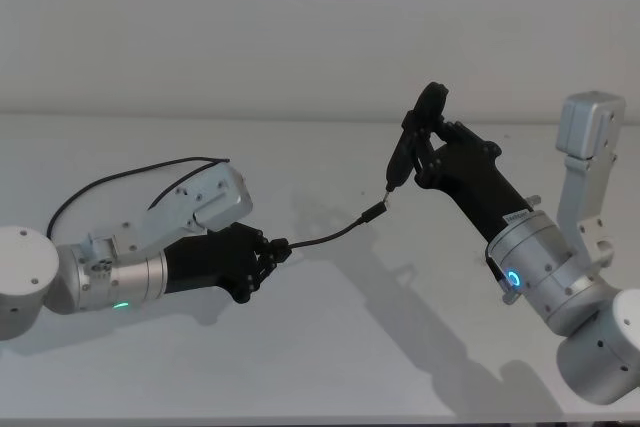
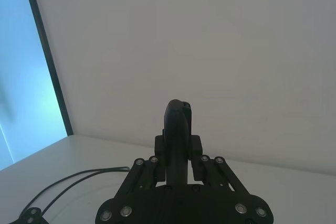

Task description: Pick up the data cable with the one hand.

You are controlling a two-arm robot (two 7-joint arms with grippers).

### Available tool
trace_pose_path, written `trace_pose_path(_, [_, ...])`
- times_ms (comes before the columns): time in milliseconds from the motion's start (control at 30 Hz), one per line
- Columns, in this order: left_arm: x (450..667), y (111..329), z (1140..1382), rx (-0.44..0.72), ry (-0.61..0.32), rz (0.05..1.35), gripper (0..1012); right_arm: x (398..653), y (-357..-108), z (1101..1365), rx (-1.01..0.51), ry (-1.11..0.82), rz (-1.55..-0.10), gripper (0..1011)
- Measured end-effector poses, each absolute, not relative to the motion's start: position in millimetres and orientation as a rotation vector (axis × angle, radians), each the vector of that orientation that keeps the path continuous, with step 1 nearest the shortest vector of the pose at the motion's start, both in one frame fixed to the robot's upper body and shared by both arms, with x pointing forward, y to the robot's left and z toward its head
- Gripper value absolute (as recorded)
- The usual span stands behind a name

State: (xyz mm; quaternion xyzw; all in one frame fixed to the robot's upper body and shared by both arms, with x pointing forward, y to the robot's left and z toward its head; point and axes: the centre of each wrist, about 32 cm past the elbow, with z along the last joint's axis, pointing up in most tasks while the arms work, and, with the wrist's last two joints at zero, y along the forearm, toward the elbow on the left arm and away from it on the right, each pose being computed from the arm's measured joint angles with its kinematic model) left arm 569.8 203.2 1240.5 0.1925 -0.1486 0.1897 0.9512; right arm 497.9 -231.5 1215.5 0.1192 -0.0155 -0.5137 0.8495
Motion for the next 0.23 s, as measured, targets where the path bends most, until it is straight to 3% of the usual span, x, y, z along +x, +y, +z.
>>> trace_pose_path(233, [569.8, 203.2, 1240.6, 0.391, -0.302, 0.386, 39, 497.9, -231.5, 1215.5, 0.251, -0.032, -1.082, 274])
